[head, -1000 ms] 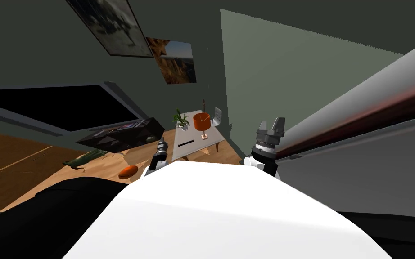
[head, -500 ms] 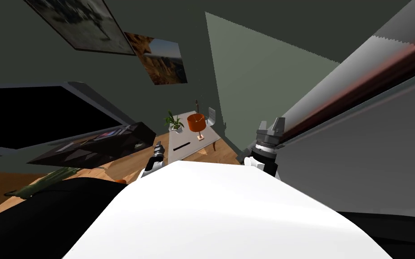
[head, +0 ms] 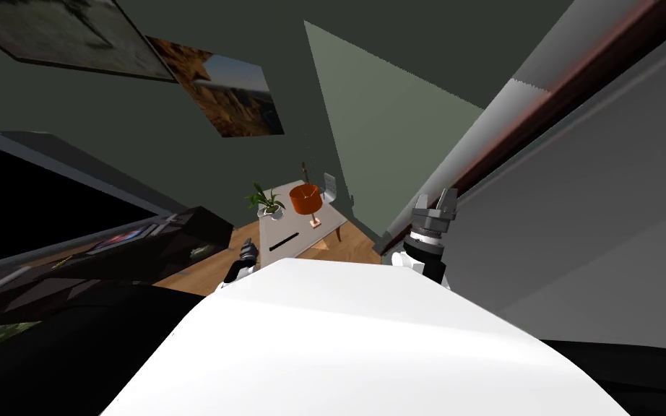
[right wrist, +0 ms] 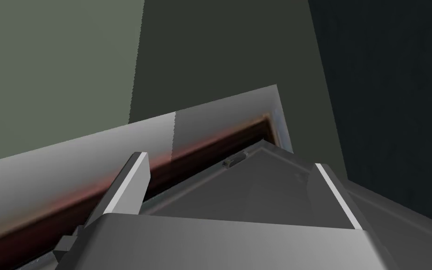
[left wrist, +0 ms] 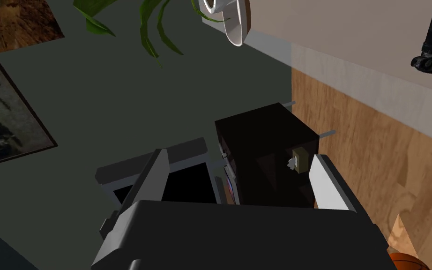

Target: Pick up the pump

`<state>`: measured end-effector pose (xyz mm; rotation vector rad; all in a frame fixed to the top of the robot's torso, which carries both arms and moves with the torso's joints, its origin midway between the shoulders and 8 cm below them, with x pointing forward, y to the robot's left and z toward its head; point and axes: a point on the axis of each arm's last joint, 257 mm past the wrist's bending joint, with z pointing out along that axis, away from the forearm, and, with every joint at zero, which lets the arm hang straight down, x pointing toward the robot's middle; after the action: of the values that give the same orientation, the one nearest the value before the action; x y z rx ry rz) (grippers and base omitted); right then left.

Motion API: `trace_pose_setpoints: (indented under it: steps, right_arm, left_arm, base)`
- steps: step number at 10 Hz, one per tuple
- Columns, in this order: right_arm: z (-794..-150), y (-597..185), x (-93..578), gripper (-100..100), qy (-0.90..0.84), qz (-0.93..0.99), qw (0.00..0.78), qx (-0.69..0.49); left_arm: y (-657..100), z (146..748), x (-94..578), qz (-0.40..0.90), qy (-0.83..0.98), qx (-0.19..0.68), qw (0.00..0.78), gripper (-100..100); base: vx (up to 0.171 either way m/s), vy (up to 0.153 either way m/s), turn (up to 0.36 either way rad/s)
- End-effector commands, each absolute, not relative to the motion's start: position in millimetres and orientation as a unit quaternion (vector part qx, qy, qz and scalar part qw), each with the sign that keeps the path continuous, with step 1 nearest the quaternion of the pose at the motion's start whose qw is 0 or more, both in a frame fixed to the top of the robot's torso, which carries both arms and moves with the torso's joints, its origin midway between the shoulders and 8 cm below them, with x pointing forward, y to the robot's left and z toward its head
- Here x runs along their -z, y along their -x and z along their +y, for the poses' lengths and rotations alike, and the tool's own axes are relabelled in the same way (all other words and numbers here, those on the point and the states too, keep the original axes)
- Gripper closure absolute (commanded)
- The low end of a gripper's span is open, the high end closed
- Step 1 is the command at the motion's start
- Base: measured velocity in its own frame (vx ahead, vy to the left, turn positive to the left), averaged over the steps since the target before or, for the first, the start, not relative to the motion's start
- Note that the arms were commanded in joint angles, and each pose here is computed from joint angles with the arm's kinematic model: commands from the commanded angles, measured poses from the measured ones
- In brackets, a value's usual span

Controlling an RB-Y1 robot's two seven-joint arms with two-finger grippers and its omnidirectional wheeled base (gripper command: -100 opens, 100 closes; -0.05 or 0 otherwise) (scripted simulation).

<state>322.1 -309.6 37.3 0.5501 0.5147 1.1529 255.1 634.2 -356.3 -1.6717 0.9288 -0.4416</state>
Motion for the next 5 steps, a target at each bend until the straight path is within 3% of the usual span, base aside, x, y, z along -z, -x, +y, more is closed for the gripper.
trace_pose_setpoints:
  steps: [1,3,5]
  right_arm:
    - [-309.6,-322.1,-37.3,0,-0.254,0.237,0.772,-0.532]
    - [-309.6,-322.1,-37.3,0,-0.254,0.238,0.772,-0.532]
    - [-309.7,-322.1,-37.3,0,-0.254,0.238,0.772,-0.532]
  left_arm:
    - [-238.7,643.2,377.0,0.386,0.731,0.169,0.536,-100]
    - [-200.8,663.3,405.3,0.356,0.774,0.141,0.504,-100]
    - [-174.5,669.2,428.6,0.339,0.802,0.121,0.477,-100]
  base:
    - [-0.007,0.027,-0.241]
    - [-0.005,0.026,-0.397]
    - [-0.002,0.025,-0.220]
